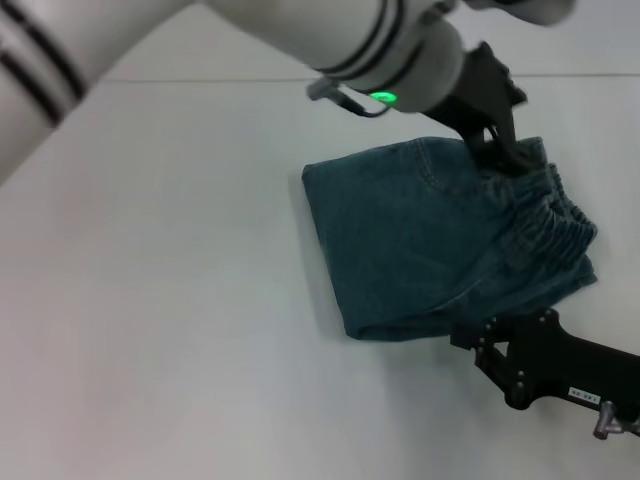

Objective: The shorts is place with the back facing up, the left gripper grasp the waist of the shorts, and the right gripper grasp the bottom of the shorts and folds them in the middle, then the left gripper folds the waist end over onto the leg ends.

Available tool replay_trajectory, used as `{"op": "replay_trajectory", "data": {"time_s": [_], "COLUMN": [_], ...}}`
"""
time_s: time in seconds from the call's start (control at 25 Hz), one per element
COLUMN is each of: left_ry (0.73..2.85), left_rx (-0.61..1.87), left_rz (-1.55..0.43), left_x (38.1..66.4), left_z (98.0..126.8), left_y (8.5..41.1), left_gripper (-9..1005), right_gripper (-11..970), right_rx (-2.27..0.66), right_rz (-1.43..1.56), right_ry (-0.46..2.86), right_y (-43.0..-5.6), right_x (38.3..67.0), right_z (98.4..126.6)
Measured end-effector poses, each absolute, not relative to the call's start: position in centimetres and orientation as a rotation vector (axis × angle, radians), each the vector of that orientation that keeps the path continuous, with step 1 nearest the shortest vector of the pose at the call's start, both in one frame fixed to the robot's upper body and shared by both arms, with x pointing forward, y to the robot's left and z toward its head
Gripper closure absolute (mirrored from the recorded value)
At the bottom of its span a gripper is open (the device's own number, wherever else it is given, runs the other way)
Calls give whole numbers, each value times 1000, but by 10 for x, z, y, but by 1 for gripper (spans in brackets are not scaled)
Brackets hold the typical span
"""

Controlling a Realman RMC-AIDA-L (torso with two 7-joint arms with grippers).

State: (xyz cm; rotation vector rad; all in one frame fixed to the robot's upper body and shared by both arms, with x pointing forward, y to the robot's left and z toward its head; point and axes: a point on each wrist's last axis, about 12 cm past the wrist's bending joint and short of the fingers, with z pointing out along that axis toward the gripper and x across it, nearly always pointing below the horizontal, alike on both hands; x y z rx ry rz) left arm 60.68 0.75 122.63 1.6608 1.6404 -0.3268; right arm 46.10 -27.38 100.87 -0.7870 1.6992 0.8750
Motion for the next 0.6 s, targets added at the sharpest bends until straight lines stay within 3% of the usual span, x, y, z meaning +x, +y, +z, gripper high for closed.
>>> {"op": "replay_trajectory", "data": {"time_s": [0.2,0.36,0.4,0.44,0.6], "left_ry": [1628,1659,1659,1663,1646], "left_rx": [1478,1306,1306,1208,1062], "left_rz": [-418,-520,-520,-606,-745], "left_x": [601,595,595,588,573], "left_z": [1224,1206,1206,1186,1150], "left_y": [54,107,107,141,187], "left_gripper": [450,374,264,154,99], "right_gripper": [934,929,928,926,921], "right_rx": [-821,-832,-837,-840,-832], "right_rz": [922,933,924,911,880], "right_ry": [1620,1607,1604,1601,1593], "right_y": [-280,-293,-296,-299,-305], "right_x": [455,451,449,448,446], "right_z": [1021,1030,1032,1033,1036]}}
